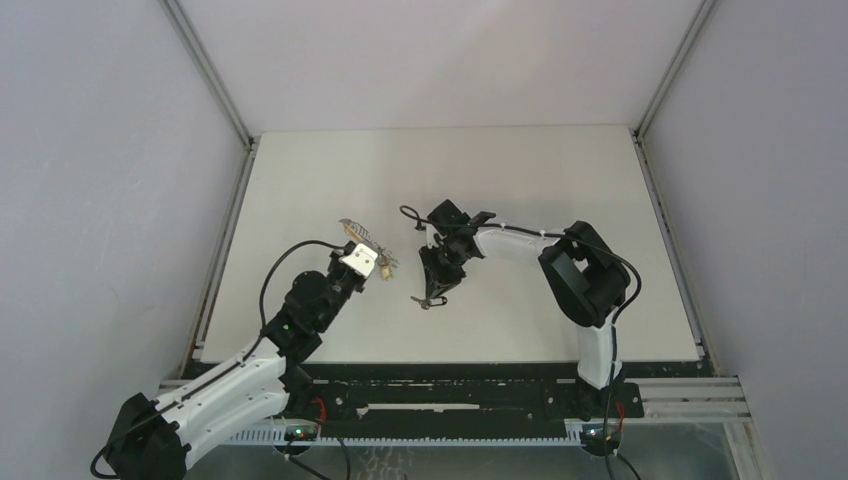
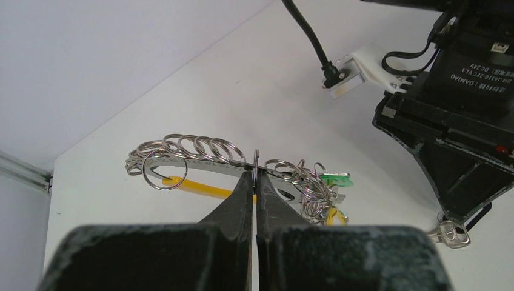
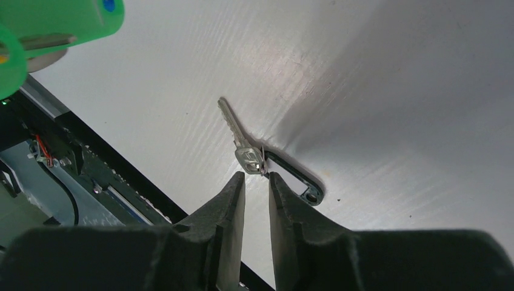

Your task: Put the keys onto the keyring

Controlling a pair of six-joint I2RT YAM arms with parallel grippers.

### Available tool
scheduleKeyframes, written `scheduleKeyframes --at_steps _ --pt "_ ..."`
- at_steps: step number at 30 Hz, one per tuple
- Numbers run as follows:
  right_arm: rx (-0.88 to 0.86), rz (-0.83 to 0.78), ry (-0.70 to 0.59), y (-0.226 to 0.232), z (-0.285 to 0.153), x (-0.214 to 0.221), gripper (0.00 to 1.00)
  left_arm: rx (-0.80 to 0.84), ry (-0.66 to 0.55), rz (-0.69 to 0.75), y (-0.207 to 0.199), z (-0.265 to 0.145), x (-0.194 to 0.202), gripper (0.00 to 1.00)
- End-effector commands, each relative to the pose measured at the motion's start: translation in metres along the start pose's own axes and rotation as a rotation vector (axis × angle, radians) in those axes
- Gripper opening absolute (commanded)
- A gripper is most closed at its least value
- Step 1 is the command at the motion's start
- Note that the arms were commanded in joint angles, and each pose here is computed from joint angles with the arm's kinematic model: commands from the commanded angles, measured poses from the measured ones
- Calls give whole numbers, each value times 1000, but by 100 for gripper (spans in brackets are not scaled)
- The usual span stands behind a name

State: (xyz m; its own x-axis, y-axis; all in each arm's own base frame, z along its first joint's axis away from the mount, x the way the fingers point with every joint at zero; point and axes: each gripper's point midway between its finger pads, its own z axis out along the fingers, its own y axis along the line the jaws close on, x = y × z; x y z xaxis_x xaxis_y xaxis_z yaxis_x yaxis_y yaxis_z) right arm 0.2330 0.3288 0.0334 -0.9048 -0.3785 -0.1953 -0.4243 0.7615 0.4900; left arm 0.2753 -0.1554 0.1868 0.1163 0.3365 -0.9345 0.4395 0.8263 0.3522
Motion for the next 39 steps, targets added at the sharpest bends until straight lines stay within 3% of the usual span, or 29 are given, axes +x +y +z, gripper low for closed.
scheduleKeyframes --at_steps 1,25,29,33,39 --pt "-32 2 3 7 0 -8 20 -26 -90 -33 7 0 -20 0" --pt "-33 12 24 1 11 -12 17 -7 -96 -33 3 1 -21 0" --pt "-22 13 25 -2 13 -12 12 -2 -97 -32 2 1 -22 0" --pt "-1 2 16 -5 11 -13 0 2 -101 -32 2 0 -23 0" --pt "68 -187 -64 -2 -16 -23 0 42 -122 -37 -4 -1 -29 0"
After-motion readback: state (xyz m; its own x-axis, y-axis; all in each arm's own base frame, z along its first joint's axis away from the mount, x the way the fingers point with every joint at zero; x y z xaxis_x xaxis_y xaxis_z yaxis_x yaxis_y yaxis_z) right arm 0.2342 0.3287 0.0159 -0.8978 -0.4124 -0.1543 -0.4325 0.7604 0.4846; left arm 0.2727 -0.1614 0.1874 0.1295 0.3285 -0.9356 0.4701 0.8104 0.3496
